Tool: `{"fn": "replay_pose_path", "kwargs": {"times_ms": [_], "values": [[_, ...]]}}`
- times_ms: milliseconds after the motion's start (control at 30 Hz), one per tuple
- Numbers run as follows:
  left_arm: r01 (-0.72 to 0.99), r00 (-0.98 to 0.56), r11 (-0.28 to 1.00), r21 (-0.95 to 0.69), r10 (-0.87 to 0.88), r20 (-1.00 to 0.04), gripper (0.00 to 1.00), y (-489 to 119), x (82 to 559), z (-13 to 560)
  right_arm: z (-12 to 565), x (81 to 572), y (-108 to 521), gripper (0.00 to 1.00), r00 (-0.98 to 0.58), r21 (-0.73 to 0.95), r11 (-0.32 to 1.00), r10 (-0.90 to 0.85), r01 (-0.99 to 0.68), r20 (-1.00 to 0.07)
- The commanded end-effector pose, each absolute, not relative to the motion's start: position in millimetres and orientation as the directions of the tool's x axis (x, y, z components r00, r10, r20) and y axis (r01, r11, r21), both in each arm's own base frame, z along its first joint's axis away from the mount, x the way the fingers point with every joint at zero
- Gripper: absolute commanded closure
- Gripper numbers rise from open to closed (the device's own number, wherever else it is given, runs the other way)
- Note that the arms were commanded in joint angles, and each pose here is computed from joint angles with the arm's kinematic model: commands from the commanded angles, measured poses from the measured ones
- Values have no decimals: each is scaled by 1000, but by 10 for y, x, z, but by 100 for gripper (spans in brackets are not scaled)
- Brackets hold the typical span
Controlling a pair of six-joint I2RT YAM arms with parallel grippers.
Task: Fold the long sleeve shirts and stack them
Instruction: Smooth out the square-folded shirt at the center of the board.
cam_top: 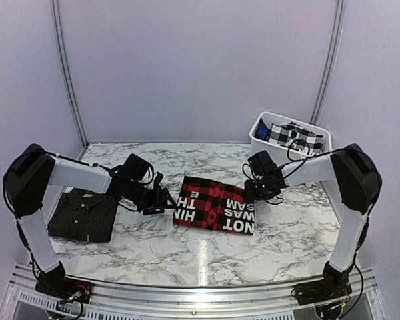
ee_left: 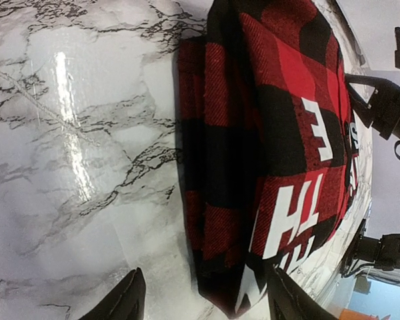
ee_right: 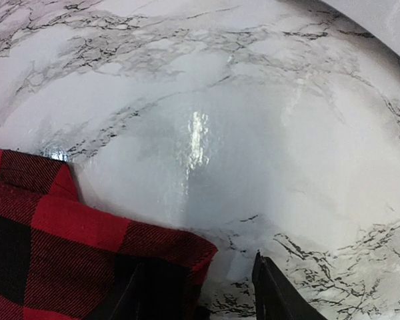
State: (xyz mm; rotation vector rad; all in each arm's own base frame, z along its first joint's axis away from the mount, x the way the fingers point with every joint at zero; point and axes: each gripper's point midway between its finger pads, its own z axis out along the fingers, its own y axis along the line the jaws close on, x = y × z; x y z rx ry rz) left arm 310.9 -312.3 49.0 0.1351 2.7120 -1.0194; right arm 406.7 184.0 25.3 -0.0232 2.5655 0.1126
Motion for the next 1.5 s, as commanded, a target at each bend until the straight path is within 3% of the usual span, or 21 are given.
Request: {"fn": "replay_pose_path", "kwargs": {"times_ms": [0, 300, 600, 1000, 1233, 1467], "values": [[214, -956, 706, -675, 9, -294, 35, -3213, 3150, 741, 359, 4184, 1830, 50, -823, 79, 996, 6, -48, -569], [230, -953, 677, -699, 10, -304, 33, -3350, 3292, 746, 600, 4190, 1852, 49, -801, 99, 993, 6, -66, -598], [195, -962, 775, -601, 33, -270, 39, -3367, 3444, 379, 988, 4083, 1877, 48, -768, 142, 986, 20, -92, -640], [182, -969, 866, -465, 78, -235, 49, -3359, 3396, 86, 1312, 3681, 2837, 48, -732, 186, 940, -88, -285, -676], [156, -974, 891, -427, 66, -218, 55, -3298, 3352, 12, 1028, 3498, 3367, 50, -742, 149, 916, -198, -373, -640], [151, -978, 889, -433, 69, -199, 55, -3282, 3293, -16, 525, 3381, 3199, 49, -782, 33, 941, -260, -336, -566]]}}
